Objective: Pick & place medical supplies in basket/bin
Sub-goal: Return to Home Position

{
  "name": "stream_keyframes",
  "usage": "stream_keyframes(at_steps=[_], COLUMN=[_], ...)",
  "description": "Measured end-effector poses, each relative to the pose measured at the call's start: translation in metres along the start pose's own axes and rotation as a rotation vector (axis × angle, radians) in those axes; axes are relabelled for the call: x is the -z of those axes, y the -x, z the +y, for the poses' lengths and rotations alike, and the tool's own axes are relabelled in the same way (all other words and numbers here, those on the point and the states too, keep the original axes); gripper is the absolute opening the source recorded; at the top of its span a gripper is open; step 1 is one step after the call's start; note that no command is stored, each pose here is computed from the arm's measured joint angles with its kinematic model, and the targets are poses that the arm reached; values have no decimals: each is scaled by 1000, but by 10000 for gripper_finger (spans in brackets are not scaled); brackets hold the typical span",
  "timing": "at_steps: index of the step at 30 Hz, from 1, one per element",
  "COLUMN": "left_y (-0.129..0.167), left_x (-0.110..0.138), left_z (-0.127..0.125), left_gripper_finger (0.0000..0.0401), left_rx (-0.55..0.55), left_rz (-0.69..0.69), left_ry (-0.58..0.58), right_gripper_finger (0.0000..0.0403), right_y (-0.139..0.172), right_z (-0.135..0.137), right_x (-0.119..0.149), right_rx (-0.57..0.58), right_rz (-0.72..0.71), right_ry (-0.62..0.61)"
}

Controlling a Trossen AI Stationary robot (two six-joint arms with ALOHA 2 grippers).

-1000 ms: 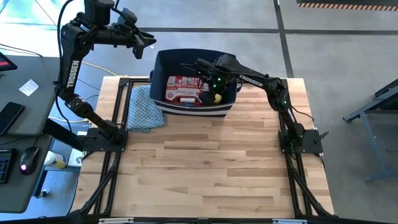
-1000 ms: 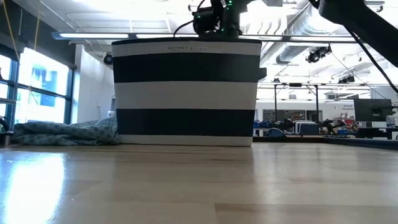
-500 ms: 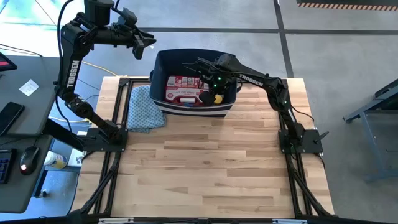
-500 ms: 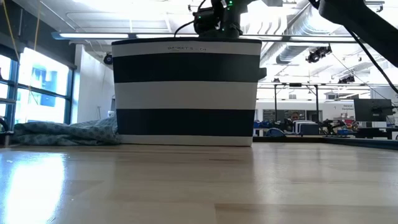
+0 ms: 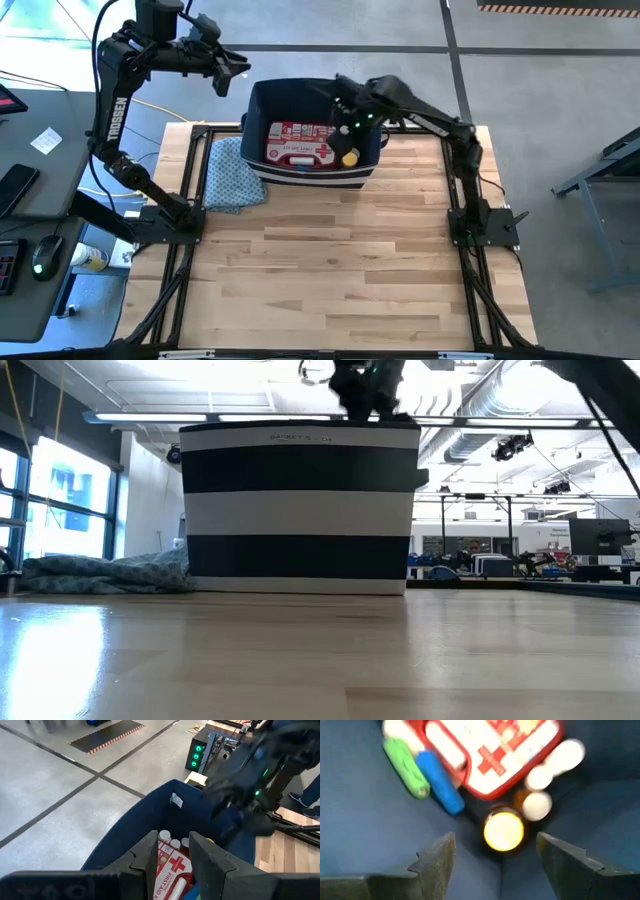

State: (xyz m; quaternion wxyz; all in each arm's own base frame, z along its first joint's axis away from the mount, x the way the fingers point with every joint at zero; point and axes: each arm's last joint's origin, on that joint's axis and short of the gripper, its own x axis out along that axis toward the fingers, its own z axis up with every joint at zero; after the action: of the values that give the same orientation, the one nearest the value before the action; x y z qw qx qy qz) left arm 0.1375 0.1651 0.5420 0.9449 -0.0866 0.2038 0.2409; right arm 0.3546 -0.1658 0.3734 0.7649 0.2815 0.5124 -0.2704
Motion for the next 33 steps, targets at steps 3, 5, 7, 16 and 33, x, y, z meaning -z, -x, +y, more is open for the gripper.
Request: stream_keyframes(at_steps=[3, 5, 7, 16, 33], left_y=[5, 7, 8, 13, 75], left_x=[1, 2, 1, 6, 82], left_z=[-2, -4, -7, -19, -49], left_gripper_finger=[144, 144, 144, 44, 27], left_rx=[0, 36, 150, 270, 162], left_rz=[-4, -3, -22, 14, -260], left_ry=[-22, -23, -24, 36, 282], right_gripper_finger=[264, 246, 215, 12, 3], right_y=[21, 30, 38, 72, 147], right_z=[-1, 0, 4, 21, 33], right_x=[5, 8, 11, 31, 78], right_rx=[-4, -5, -20, -70, -237], right_rz=[-63, -92, -127, -228, -420], right_ry=[16, 50, 86, 242, 345])
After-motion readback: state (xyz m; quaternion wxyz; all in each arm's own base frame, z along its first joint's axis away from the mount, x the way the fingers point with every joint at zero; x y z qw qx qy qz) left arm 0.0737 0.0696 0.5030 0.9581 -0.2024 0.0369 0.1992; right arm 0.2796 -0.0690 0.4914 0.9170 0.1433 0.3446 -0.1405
